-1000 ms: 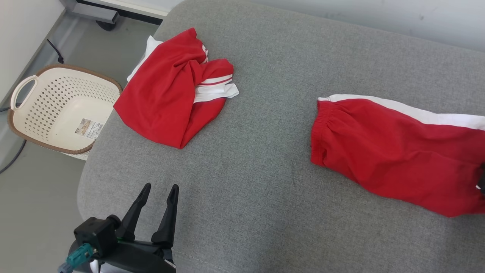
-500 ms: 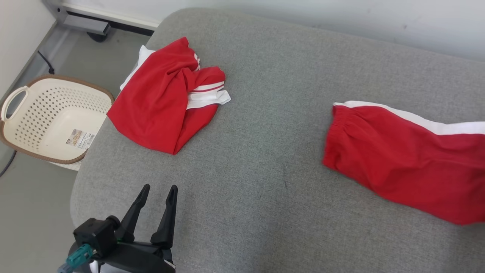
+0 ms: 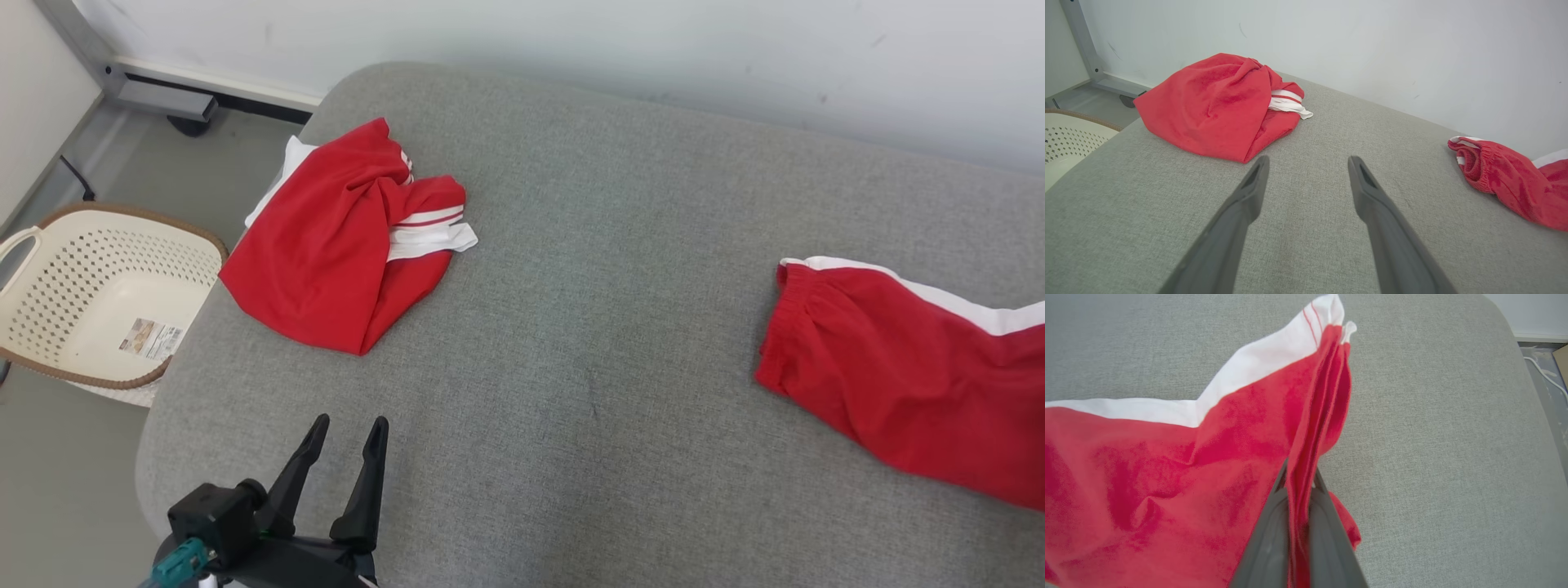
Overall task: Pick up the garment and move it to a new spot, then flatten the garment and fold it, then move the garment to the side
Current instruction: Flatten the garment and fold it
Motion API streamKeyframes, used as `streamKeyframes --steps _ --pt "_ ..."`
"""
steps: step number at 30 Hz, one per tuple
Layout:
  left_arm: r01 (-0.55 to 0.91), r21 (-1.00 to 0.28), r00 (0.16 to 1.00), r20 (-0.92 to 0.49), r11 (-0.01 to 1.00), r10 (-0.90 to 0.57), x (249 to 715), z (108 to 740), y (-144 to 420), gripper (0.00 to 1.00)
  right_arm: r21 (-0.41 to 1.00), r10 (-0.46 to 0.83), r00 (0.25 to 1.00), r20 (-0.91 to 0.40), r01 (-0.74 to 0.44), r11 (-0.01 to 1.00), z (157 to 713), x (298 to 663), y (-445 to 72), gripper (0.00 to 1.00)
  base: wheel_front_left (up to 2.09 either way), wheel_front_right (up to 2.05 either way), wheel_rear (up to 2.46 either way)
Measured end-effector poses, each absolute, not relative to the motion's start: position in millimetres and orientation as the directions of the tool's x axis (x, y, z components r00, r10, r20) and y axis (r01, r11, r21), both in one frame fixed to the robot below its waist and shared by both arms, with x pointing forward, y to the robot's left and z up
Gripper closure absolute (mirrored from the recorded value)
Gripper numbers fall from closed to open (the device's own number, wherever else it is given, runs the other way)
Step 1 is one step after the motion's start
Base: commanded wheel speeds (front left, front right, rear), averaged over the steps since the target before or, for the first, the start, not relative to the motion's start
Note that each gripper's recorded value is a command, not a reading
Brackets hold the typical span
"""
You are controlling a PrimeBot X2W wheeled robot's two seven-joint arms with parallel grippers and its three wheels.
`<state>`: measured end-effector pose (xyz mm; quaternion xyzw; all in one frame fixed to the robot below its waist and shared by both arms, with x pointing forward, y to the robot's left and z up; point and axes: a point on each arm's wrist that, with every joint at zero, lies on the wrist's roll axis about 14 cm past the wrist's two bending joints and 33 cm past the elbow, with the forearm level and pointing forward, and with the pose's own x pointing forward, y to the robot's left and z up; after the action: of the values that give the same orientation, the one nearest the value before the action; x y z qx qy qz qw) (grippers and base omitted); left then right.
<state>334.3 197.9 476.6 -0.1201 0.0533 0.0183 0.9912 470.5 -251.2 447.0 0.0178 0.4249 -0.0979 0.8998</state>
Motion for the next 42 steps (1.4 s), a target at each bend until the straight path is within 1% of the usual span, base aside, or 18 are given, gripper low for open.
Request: streamKeyframes --steps 5,12,17,18,22,28,35,36,37,42 --pt "-0.034 -0.24 0.995 -0.102 0.97 0.01 332 479 194 0.0 -0.01 -0.089 0.653 -0.752 0.123 0.992 459 475 -224 1.0 0.0 0.0 0.0" --pt "-0.033 -0.244 0.996 -0.088 0.969 0.012 326 485 194 0.0 0.025 0.029 0.66 -0.75 -0.016 1.0 467 485 -170 1.0 0.0 0.0 0.0" --pt "-0.05 -0.248 0.996 -0.083 0.968 0.03 319 487 197 0.0 0.038 0.1 0.649 -0.754 -0.109 0.993 469 490 -135 1.0 0.0 0.0 0.0" --pt "-0.059 -0.25 0.996 -0.081 0.966 0.04 317 487 199 0.0 0.044 0.127 0.641 -0.757 -0.144 0.989 469 491 -121 1.0 0.0 0.0 0.0" --pt "-0.079 -0.254 0.995 -0.079 0.964 0.06 311 488 203 0.0 0.057 0.173 0.622 -0.763 -0.203 0.978 467 493 -97 1.0 0.0 0.0 0.0" --pt "-0.101 -0.26 0.993 -0.08 0.96 0.083 305 487 206 0.0 0.064 0.219 0.593 -0.775 -0.271 0.96 460 494 -69 1.0 0.0 0.0 0.0" --pt "-0.116 -0.266 0.992 -0.082 0.957 0.097 301 486 207 0.0 0.072 0.248 0.568 -0.785 -0.313 0.947 454 495 -50 1.0 0.0 0.0 0.0" --pt "-0.119 -0.266 0.992 -0.083 0.957 0.1 301 486 208 0.0 0.074 0.251 0.567 -0.784 -0.316 0.946 454 496 -48 0.85 0.0 0.0 0.0" --pt "-0.122 -0.267 0.991 -0.083 0.956 0.103 300 486 209 0.0 0.075 0.254 0.568 -0.782 -0.32 0.945 454 496 -46 0.0 0.0 0.0 0.0" --pt "-0.131 -0.27 0.99 -0.082 0.954 0.113 299 485 211 0.0 0.097 0.284 0.597 -0.75 -0.325 0.941 462 504 -42 0.0 0.0 0.0 0.0"
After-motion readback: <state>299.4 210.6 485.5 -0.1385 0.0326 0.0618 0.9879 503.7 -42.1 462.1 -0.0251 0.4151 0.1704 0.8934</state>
